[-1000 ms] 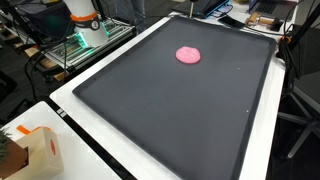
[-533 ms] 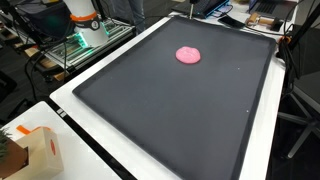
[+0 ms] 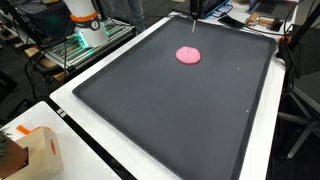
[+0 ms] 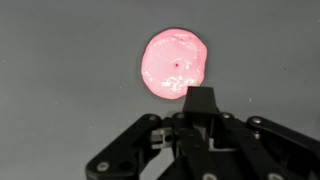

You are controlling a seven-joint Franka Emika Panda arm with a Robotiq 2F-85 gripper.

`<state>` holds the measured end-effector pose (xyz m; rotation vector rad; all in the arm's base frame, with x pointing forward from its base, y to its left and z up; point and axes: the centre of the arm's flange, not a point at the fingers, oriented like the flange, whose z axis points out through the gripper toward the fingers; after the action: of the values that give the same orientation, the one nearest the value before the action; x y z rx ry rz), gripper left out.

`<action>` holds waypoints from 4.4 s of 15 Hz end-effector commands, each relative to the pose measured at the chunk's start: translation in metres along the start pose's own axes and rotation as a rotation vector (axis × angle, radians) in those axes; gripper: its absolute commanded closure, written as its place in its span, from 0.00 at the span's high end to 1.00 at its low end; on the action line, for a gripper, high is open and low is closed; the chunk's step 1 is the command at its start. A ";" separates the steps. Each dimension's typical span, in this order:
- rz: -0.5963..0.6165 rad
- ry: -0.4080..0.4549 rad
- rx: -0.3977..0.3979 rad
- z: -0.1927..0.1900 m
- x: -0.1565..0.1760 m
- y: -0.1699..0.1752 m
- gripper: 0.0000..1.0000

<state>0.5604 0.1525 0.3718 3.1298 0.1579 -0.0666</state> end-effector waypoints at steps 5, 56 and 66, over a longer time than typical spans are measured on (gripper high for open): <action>-0.059 0.023 0.023 0.051 0.006 -0.002 0.04; -0.076 -0.051 0.053 0.111 0.031 -0.003 0.04; -0.063 -0.017 0.051 0.084 0.027 0.000 0.04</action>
<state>0.5887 0.1598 0.2712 3.1582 0.2789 -0.0823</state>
